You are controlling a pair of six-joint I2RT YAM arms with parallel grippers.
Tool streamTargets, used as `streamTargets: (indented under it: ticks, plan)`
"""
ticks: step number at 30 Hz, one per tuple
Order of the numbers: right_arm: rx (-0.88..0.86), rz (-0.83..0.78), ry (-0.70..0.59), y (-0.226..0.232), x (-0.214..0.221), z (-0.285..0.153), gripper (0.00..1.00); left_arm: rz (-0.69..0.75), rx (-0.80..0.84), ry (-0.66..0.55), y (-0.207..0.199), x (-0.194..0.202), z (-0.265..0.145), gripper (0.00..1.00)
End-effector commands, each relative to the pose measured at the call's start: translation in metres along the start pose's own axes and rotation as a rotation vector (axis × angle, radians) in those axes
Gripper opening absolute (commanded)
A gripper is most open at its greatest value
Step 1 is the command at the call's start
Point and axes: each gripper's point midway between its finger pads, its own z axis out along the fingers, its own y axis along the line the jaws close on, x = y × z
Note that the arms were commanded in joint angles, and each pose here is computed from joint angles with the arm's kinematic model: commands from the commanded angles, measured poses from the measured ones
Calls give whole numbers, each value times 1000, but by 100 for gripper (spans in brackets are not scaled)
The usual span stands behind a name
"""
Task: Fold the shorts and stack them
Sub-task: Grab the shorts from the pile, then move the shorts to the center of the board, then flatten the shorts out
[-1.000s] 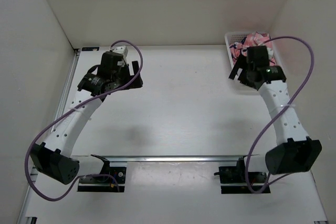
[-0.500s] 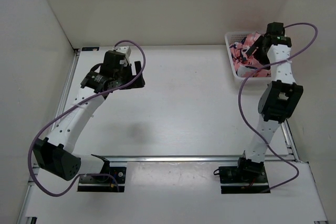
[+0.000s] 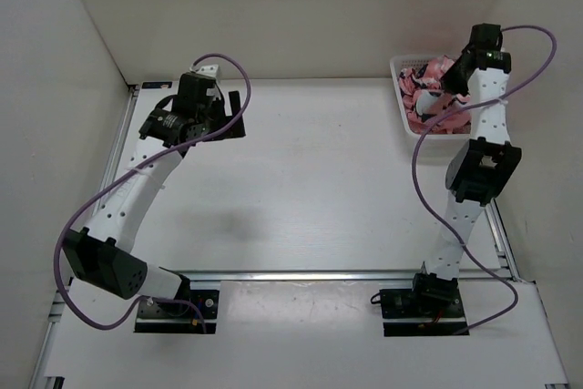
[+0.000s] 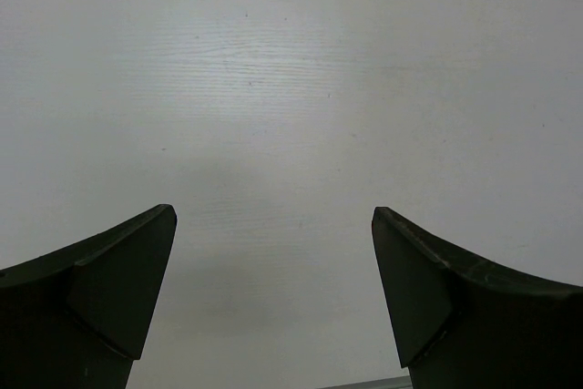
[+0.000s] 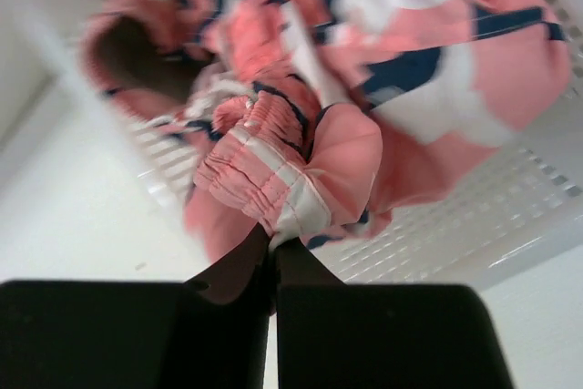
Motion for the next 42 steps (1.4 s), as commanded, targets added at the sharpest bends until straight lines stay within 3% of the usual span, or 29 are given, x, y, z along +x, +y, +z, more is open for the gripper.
streamTargets:
  ticks: [1,6,9,13,14,15,16,17,20,21,22,25,28,29,31,32,33,35,36,39,42]
  plan:
    - [-408,-117,-313,105,-64,-173,0,-52,-4,-49,6,-19,-19,100]
    - [-796,-256,-440,184,-40,-328,0,-120,19,-71,5,-27,-36,100]
    - [-996,-333,-419,207,-4,-388,0,-125,37,-113,4,-36,-55,100]
    - [-1075,-413,-343,211,49,-415,0,-162,10,-190,20,-57,-76,100]
    - [-1126,-436,-375,207,60,-441,0,-179,-12,-198,30,-60,-78,100]
    - [-1130,-455,-351,205,74,-438,0,-187,-8,-214,32,-66,-82,100]
    - [-1069,-467,-248,199,102,-399,0,-193,3,-210,33,-66,-82,100]
    - [-1069,-496,-238,189,122,-405,0,-204,-4,-214,37,-69,-85,100]
    - [-904,-476,-167,152,157,-354,4,-213,6,-221,40,-70,-92,100]
    - [-835,-498,-69,135,193,-304,13,-213,2,-210,41,-65,-90,100]
    - [-785,-499,-37,120,209,-282,53,-211,13,-192,39,-60,-87,100]
    - [-576,-477,57,63,254,-222,81,-206,73,-110,29,-39,-74,100]
    - [-476,-409,41,34,255,-208,77,-167,146,-18,5,-12,-55,96]
    - [-477,-378,14,33,250,-215,58,-153,192,7,-6,-4,-52,92]
    - [-439,-369,12,25,249,-214,29,-113,239,97,-28,22,-31,81]
    - [-430,-368,5,26,245,-216,10,-98,256,139,-36,33,-25,61]
    - [-433,-382,-1,26,243,-218,6,-83,259,207,-44,49,-10,59]
    - [-433,-400,38,30,247,-214,10,-52,266,304,-60,81,6,62]
    - [-466,-412,50,40,250,-219,18,-54,244,326,-61,89,15,74]
    - [-523,-496,107,63,270,-220,50,-96,210,399,-62,117,40,89]
    - [-558,-574,186,92,297,-212,66,-116,184,492,-58,141,65,92]
